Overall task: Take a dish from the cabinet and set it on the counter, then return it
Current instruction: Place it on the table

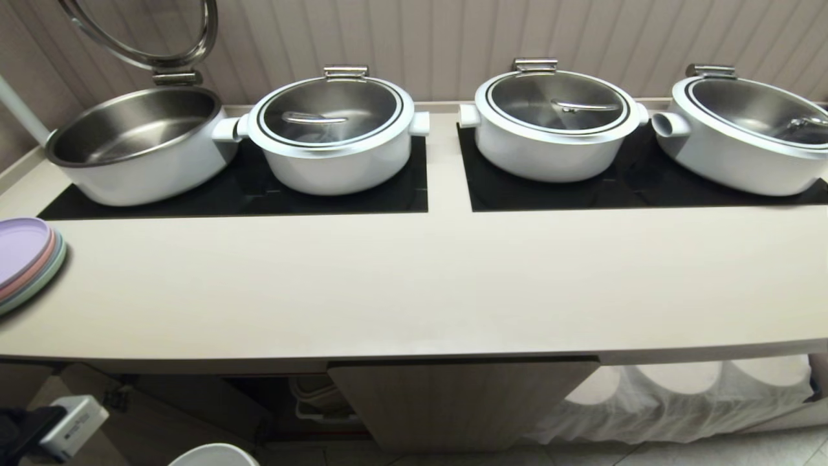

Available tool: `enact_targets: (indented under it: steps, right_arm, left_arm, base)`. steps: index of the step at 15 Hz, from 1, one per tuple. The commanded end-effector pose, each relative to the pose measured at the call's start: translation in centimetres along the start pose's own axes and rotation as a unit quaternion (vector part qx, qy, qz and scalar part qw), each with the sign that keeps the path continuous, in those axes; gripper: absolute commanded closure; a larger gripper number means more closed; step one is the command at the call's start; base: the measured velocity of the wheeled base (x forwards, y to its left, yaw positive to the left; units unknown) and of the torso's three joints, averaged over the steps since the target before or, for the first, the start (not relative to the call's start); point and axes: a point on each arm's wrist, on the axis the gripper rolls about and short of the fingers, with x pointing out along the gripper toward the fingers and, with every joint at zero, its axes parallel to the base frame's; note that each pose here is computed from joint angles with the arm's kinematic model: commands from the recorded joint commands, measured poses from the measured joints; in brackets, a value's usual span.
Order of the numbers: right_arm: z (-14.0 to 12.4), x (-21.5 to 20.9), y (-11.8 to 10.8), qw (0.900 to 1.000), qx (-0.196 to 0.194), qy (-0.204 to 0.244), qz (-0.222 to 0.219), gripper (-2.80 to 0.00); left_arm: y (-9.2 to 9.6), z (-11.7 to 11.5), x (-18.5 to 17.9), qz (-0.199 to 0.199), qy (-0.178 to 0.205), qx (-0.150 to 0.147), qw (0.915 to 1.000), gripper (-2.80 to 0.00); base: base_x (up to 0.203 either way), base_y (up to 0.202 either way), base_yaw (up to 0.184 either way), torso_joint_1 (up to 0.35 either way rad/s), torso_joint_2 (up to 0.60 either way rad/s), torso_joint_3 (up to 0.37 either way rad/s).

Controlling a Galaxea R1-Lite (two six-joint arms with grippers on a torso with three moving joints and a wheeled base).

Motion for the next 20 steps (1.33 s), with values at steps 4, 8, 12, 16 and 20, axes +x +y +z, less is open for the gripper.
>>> enact_targets:
  steps: [4, 8, 12, 16, 20]
  right_arm:
    - [0.0, 0.0, 0.0, 1.0, 0.0, 0.0, 0.0, 0.0]
    - [0.0, 0.0, 0.0, 1.0, 0.0, 0.0, 0.0, 0.0]
    - [0.0, 0.0, 0.0, 1.0, 0.0, 0.0, 0.0, 0.0]
    - [0.0, 0.0, 0.0, 1.0, 0.0, 0.0, 0.0, 0.0]
    - [0.0, 0.0, 0.0, 1.0, 0.0, 0.0, 0.0, 0.0]
  left_arm:
    - [0.02, -0.02, 0.18, 0.004, 0.007, -0.002, 1.0, 0.0]
    - [0.13, -0.24, 0.23, 0.007, 0.008, -0.001, 0.9999, 0.0]
    - [0.11, -0.21, 0.19, 0.006, 0.006, 0.0, 1.0, 0.0]
    - [0.08, -0.14, 0.15, 0.005, 0.004, 0.009, 0.9999, 0.0]
    - [0.14, -0.28, 0.23, 0.006, 0.007, 0.01, 0.9999, 0.0]
  base:
    - [0.0, 0.0, 0.0, 0.0, 0.0, 0.0]
    - [0.0, 0.0, 0.0, 0.0, 0.0, 0.0]
    - [0.0, -0.028, 0.003, -0.001, 0.0, 0.002]
    - [0.0, -0.188, 0.003, 0.003, 0.0, 0.002]
    - [0.0, -0.194, 0.002, 0.003, 0.0, 0.004]
